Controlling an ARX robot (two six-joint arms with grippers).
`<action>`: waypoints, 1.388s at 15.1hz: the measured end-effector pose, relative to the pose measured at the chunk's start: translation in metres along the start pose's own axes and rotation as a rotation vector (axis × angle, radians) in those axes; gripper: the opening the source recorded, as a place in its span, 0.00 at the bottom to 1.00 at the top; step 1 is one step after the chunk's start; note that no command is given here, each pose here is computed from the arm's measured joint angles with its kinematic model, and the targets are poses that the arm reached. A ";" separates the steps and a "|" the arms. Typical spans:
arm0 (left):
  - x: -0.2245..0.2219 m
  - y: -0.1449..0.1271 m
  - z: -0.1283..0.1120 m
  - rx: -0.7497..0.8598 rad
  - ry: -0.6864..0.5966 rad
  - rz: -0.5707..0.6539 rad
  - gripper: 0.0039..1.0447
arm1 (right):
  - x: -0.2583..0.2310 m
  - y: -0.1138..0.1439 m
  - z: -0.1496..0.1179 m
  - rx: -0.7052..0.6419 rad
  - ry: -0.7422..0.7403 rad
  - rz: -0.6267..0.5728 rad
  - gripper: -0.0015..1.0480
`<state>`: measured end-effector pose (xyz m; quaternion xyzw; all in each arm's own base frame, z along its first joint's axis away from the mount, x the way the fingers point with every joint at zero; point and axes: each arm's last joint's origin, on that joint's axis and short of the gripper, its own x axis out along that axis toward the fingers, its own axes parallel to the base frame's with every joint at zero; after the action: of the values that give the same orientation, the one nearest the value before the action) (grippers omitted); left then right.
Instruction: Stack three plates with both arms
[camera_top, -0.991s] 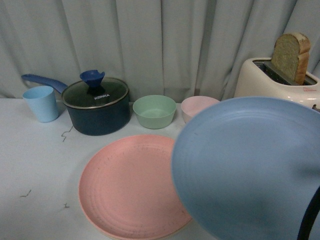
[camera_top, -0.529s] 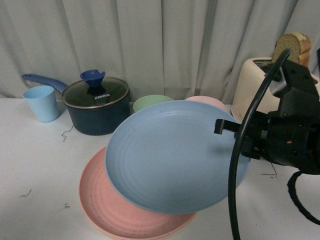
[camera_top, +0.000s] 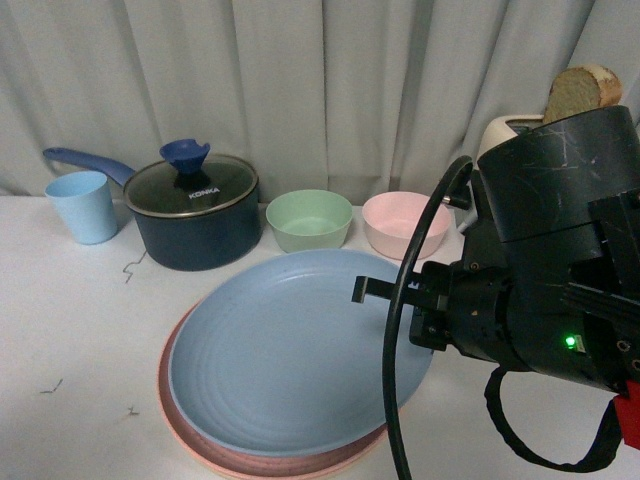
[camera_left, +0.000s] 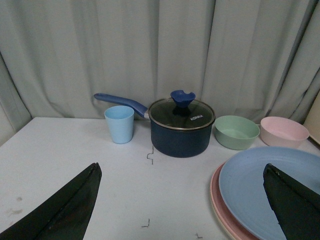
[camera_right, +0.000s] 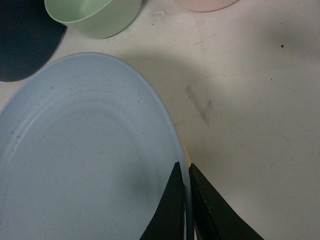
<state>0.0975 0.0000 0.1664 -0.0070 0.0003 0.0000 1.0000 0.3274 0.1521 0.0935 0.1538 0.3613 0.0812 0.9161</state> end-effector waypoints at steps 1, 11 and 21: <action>0.000 0.000 0.000 0.000 0.000 0.000 0.94 | 0.003 0.003 0.000 0.005 0.006 0.001 0.03; 0.000 0.000 0.000 0.000 0.000 0.000 0.94 | -0.004 0.005 0.005 0.028 0.059 0.018 0.67; 0.000 0.000 0.000 0.000 -0.001 0.000 0.94 | -0.196 -0.055 0.039 -0.241 -0.779 -0.156 0.41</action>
<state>0.0975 0.0000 0.1664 -0.0070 -0.0001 0.0000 1.0000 0.2135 0.0407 0.2265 0.0370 -0.0136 -0.0108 0.9992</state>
